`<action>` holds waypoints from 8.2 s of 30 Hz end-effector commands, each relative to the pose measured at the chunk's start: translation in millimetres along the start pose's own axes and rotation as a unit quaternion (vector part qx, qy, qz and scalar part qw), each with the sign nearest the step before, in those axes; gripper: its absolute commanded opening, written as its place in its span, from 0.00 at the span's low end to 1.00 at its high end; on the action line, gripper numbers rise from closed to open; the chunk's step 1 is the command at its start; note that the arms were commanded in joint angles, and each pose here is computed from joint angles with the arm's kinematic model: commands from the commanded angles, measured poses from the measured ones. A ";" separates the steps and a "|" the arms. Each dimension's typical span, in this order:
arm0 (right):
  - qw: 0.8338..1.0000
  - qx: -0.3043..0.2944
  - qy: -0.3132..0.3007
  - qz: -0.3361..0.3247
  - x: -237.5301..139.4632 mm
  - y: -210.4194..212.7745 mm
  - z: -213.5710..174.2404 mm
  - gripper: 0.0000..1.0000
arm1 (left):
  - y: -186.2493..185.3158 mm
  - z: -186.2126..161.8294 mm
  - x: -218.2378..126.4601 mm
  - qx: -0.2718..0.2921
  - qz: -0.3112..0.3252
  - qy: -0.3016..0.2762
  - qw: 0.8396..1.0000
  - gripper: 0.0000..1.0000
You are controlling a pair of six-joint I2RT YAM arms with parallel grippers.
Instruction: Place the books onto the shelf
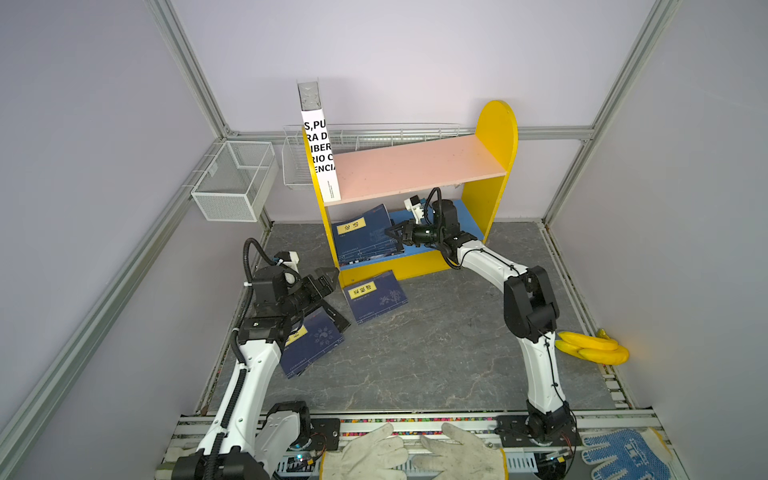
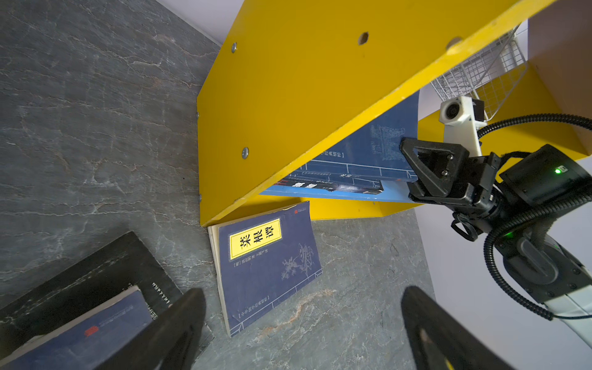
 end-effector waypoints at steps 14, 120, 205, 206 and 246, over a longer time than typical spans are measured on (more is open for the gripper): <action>1.000 -0.001 0.010 -0.026 12.5 -13.0 -5.7 0.15 | 18.4 17.0 25.4 -0.015 0.039 -0.033 0.999 0.96; 0.956 -0.162 0.133 -0.208 119.4 -17.9 -236.2 0.73 | 139.7 -144.2 -60.0 -0.279 0.421 -0.029 0.863 1.00; 0.910 -0.095 0.097 -0.392 -62.1 -44.1 -228.8 0.67 | 0.4 -94.8 47.4 -0.114 0.081 0.117 0.983 0.99; 0.905 -0.095 0.091 -0.404 -63.6 -45.7 -227.0 0.67 | 1.9 -96.0 45.7 -0.113 0.088 0.118 0.983 0.99; 0.953 -0.112 0.198 -0.201 71.9 -21.4 -254.9 0.60 | 28.8 -78.5 -21.0 -0.094 0.198 -0.021 0.975 1.00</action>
Point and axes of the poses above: each gripper's point midway between its finger pads, its own x axis out along the fingers, its own y axis along the line the jaws close on, z = x × y, the point moved 7 cm from there along -x, back along the fingers, and after that the axes turned 10 degrees about x, right-handed, at the moved point
